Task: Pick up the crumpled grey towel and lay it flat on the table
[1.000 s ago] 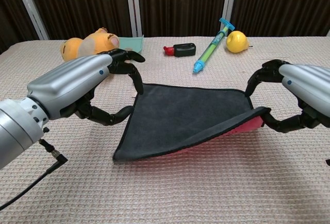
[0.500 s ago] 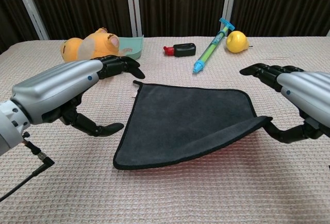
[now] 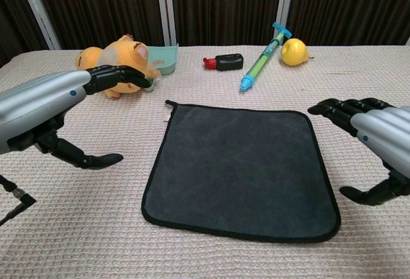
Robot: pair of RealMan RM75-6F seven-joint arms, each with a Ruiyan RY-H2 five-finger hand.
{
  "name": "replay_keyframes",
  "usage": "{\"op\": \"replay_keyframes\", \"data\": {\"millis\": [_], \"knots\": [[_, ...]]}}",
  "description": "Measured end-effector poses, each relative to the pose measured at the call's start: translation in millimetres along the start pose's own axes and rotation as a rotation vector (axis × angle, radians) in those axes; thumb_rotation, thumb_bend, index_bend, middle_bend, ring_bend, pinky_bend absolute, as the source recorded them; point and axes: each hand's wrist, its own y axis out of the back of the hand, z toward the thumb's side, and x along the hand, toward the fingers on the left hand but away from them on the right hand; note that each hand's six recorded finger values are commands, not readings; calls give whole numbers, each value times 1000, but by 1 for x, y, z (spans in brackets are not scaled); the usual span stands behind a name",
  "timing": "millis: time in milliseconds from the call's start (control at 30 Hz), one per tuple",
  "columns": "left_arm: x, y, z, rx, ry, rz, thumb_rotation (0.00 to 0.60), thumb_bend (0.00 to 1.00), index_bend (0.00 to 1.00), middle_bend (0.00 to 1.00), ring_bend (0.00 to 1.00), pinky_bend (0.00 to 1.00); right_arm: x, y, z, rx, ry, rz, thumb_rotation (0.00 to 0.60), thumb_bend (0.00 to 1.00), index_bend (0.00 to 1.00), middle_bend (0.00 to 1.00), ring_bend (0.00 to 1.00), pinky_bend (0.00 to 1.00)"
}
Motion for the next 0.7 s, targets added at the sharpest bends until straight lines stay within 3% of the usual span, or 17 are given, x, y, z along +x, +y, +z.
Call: {"op": "replay_keyframes", "data": {"millis": [300,700], "knots": [[-20,14,-16,18,33,30,600,187,122,49,0,18,14,1,-12,62,-11,20,600,254,0,0,0,0],[-73,38,-53,51,126,80,600,181,81,26,0,17,37,12,-50,-21,-15,-20,600,254,0,0,0,0]]}}
